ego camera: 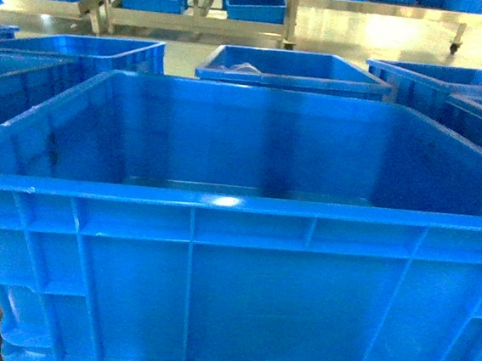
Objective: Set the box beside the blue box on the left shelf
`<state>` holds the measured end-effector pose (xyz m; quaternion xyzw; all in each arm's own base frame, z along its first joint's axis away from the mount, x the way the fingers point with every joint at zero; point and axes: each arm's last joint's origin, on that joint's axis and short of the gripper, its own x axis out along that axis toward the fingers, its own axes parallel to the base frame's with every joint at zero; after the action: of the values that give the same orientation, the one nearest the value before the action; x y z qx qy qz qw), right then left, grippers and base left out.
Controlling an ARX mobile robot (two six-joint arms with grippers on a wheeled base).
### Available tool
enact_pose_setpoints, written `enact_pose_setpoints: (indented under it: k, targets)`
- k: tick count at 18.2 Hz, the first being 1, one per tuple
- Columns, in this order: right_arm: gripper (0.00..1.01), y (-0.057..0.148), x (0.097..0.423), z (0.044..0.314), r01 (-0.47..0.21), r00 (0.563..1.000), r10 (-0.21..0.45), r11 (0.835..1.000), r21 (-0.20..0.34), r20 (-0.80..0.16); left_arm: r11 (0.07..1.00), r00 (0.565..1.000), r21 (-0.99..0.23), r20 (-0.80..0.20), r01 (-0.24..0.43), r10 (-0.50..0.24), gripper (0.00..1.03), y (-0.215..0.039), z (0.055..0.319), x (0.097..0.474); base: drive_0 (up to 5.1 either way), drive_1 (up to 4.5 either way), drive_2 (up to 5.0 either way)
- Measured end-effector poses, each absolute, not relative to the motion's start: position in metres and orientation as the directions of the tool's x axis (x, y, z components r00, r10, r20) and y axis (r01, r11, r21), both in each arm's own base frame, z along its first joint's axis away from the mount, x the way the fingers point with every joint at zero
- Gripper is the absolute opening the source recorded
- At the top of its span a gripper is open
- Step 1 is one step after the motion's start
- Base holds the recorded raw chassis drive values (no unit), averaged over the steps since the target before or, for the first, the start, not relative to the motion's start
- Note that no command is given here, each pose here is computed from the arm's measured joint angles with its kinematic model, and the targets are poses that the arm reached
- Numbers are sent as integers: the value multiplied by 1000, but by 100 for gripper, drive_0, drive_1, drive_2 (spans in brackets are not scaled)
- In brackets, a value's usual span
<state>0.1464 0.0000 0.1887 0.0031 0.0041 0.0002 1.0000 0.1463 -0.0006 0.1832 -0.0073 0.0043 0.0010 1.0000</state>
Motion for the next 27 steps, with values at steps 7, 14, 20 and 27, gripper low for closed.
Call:
enact_pose_setpoints:
  k: [7,14,20,27]
  targets:
    - [2,0,130,178,0,1000,0,1000,6,-8,1000,1000,-15,-5,1,-1,2,0,175,130,0,0,0]
    - [2,0,118,172,-1,1000,0,1000,6,19,1000,1000,-14,14,1,-1,2,0,172,119,0,0,0]
    - [2,0,111,171,0,1000,0,1000,6,12,1000,1000,-14,16,1,0,2,0,172,111,0,0,0]
    - [2,0,98,165,1,1000,-1,1000,6,-18,1000,1000,-14,-11,-2,2,2,0,167,98,0,0,0]
